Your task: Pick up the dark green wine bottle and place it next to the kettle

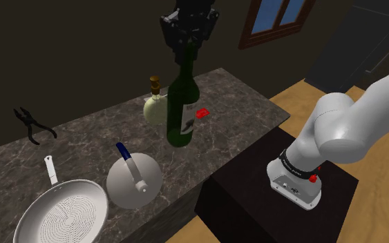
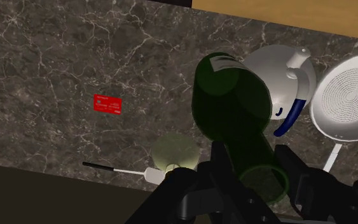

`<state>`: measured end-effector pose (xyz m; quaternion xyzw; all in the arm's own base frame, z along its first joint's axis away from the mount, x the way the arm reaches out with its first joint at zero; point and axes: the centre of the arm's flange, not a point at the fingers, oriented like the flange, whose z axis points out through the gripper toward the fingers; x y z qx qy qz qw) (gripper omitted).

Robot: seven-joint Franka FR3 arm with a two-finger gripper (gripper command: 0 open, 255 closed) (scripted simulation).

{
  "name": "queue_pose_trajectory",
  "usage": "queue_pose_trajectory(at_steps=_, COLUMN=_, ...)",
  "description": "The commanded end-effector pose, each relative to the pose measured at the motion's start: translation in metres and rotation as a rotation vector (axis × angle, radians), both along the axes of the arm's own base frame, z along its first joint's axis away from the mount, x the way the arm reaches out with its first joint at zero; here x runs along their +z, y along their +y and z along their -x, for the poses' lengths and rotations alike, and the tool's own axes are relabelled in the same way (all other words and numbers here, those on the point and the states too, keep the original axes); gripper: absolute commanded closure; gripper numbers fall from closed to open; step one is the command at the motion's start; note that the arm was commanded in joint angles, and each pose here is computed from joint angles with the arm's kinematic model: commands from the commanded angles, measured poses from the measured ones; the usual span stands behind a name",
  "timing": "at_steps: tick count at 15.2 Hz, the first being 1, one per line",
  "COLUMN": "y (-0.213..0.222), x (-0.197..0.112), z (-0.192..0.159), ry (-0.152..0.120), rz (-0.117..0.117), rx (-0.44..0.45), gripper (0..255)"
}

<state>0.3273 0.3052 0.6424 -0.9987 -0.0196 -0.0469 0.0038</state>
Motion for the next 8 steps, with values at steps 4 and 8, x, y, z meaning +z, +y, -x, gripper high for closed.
queue_pose_trajectory(at_steps=4, y=0.0, x=-0.026, z=0.0, ry=-0.001, rz=-0.001, rx=0.0, gripper=255)
queue_pose_trajectory(at_steps=8, y=0.0, x=-0.047, z=0.0, ry=-0.001, rz=-0.001, rx=0.0, gripper=255)
